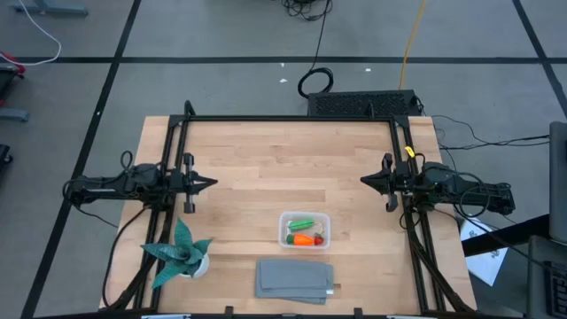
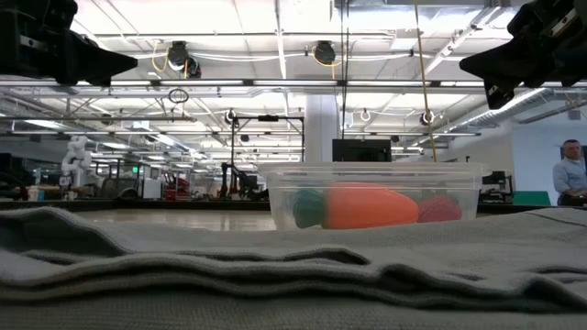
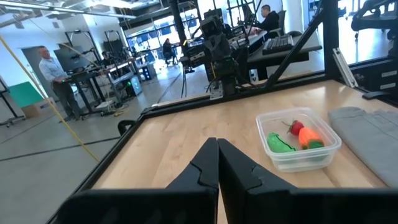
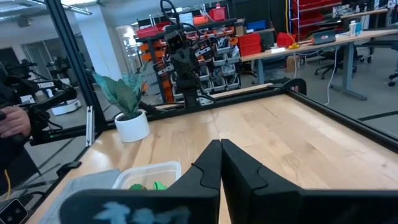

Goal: Pick and placing Produce into tupperware
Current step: Return to Home Position

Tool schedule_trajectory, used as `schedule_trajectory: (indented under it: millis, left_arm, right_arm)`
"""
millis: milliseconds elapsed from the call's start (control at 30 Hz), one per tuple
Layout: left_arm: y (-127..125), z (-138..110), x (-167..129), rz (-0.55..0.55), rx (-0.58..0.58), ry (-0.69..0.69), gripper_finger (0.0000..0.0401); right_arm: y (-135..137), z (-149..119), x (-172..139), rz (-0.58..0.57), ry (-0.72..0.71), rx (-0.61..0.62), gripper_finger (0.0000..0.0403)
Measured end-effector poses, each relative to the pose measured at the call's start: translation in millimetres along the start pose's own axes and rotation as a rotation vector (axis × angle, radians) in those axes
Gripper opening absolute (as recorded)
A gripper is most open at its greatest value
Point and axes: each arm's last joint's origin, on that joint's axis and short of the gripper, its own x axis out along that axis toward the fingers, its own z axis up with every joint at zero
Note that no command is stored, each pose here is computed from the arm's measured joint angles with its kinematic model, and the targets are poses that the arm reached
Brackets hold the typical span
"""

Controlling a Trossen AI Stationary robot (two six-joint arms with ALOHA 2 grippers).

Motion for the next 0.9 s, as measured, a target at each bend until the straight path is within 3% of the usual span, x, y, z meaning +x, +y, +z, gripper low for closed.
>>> schedule_trajectory:
  millis: [500,900]
  left_arm:
    - [-0.8,0.1,0.0,-0.025,-0.029,-0.005,0.0002]
    - [-1.0,-0.5,0.0,-0.031,-0.124,0.002,0.0003]
  right_arm:
    - [-0.3,-1.4,0.0,-0.004,0.013,0.008,0.0000]
    - [-0.1,-0.3,0.1,-0.002,0.002,0.016,0.0000]
